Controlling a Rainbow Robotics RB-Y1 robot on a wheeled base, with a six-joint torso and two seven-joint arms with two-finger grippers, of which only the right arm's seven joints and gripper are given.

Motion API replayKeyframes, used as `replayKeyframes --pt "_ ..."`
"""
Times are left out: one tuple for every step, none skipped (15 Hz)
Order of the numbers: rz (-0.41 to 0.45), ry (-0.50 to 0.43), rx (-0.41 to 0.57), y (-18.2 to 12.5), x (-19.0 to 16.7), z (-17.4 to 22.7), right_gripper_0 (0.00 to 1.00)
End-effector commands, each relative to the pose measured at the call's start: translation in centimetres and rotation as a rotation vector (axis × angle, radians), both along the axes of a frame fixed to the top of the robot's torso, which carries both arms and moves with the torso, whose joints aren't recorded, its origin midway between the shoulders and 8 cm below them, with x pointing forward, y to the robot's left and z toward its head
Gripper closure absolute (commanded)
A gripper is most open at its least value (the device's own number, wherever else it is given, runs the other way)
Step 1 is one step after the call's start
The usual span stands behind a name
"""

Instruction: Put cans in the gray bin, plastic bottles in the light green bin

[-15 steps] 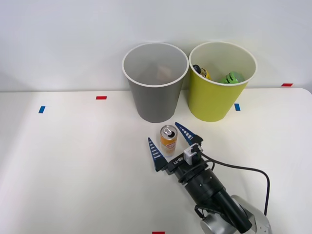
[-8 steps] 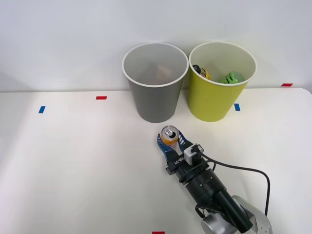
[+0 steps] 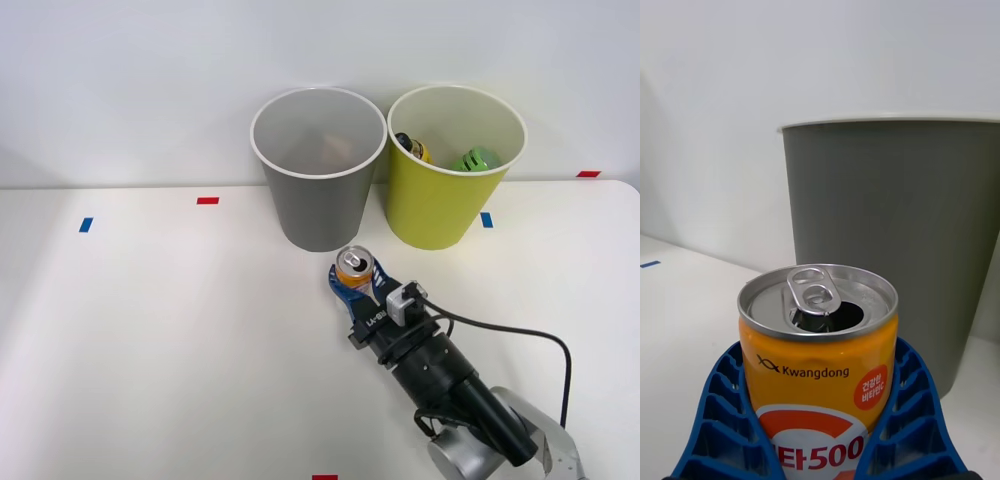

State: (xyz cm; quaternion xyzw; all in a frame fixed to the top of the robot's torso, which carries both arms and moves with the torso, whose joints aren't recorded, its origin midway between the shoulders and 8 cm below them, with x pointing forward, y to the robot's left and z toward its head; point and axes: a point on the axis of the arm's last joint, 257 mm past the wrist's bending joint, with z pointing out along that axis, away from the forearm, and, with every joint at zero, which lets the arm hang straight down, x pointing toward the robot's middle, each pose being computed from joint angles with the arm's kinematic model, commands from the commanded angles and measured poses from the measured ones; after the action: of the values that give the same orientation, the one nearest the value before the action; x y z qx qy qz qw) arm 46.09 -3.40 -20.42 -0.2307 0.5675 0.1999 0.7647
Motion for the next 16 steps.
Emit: replayKeyframes --pt "0.032 0.038 -0.034 -1.1 -1.4 3.1 0.89" --pt "0.044 0.035 -0.029 -1.3 -2.0 4.7 0.9" --pt "0.058 0.033 -0.018 -1.1 -2.3 6.2 0.89" --pt "0.081 0.041 0.02 -0.9 -2.7 7.9 0.89" --pt "0.1 0.044 0.055 -0.5 -3.0 9.5 0.89" --pt "0.115 0.045 0.082 -0.3 -3.2 11.2 0.89" --pt "0.12 0.044 0.099 -0.3 -3.2 12.4 0.89" --pt "0.126 0.033 0.122 -0.2 -2.9 13.8 0.89" --pt "0.133 0.024 0.143 -0.1 -2.6 14.9 0.89" --pt "0.138 0.003 0.161 0.2 -2.2 16.3 0.89" --pt "0.138 -0.007 0.175 0.5 -1.5 17.7 0.89" --pt "0.134 -0.013 0.181 0.7 -1.1 18.7 0.89" --pt "0.136 -0.018 0.196 1.3 -0.4 20.3 0.89" --pt "0.135 -0.016 0.214 1.7 0.3 21.6 0.89" --pt "0.131 -0.011 0.225 2.0 0.8 22.5 0.89" --pt "0.118 0.002 0.223 2.4 1.7 23.7 0.89"
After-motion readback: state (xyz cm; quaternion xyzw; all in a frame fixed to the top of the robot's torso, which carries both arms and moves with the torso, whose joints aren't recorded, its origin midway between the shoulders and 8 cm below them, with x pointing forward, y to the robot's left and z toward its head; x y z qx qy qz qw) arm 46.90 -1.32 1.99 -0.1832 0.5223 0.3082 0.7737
